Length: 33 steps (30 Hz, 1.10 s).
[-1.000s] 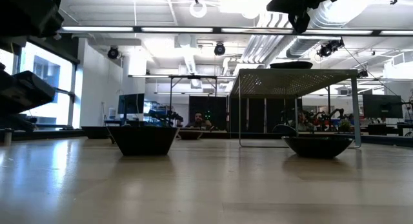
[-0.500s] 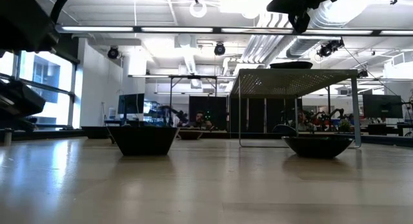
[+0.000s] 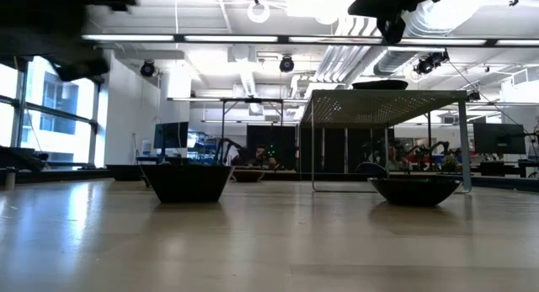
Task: Pick & Place Mini shaped plates
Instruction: Stack the black leaf-shaped plate on the black leaf-shaped plate on the shelf
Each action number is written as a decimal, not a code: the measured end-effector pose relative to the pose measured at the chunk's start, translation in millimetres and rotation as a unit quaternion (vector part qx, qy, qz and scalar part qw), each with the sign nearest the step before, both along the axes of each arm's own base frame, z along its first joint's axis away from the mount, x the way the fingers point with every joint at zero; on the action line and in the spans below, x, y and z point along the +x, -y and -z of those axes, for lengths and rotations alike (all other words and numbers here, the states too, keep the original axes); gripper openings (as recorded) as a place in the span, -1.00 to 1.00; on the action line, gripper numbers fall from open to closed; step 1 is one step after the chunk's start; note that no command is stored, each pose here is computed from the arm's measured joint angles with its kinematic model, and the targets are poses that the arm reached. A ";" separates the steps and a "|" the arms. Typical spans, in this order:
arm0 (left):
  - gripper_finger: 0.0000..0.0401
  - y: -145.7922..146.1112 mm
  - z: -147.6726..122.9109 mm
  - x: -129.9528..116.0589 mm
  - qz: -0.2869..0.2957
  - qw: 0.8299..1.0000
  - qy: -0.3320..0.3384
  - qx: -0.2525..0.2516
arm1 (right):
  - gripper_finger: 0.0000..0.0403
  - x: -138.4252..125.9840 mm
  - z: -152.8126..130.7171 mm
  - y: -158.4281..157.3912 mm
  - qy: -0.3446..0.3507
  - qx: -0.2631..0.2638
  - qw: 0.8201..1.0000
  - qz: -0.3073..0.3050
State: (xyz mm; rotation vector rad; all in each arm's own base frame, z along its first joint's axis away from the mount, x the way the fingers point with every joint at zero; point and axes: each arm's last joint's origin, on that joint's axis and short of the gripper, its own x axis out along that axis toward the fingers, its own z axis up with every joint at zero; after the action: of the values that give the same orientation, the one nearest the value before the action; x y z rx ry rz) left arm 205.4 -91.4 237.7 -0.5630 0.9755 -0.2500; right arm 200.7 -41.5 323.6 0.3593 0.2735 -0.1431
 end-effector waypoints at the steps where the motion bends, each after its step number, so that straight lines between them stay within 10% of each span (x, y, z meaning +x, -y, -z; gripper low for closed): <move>1: -0.99 -11.1 -5.3 1.1 -0.038 0.999 0.014 0.002 | -0.99 0.0 0.0 0.0 0.000 0.004 1.000 0.001; 12: -1.00 -108.9 -60.4 37.5 -0.310 0.943 0.108 0.051 | -0.95 7.5 -12.0 -5.8 -0.033 0.055 0.997 0.040; 33: -1.00 -138.1 -99.4 89.5 -0.327 0.928 0.146 0.101 | -0.42 97.0 -43.9 -6.8 -0.187 0.040 0.980 0.049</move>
State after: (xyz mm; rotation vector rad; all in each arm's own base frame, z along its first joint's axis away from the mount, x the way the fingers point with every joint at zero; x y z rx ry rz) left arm 294.9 46.7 337.1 -0.6103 0.4751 0.3539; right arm 297.7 -34.7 367.5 0.4245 0.6354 -0.2992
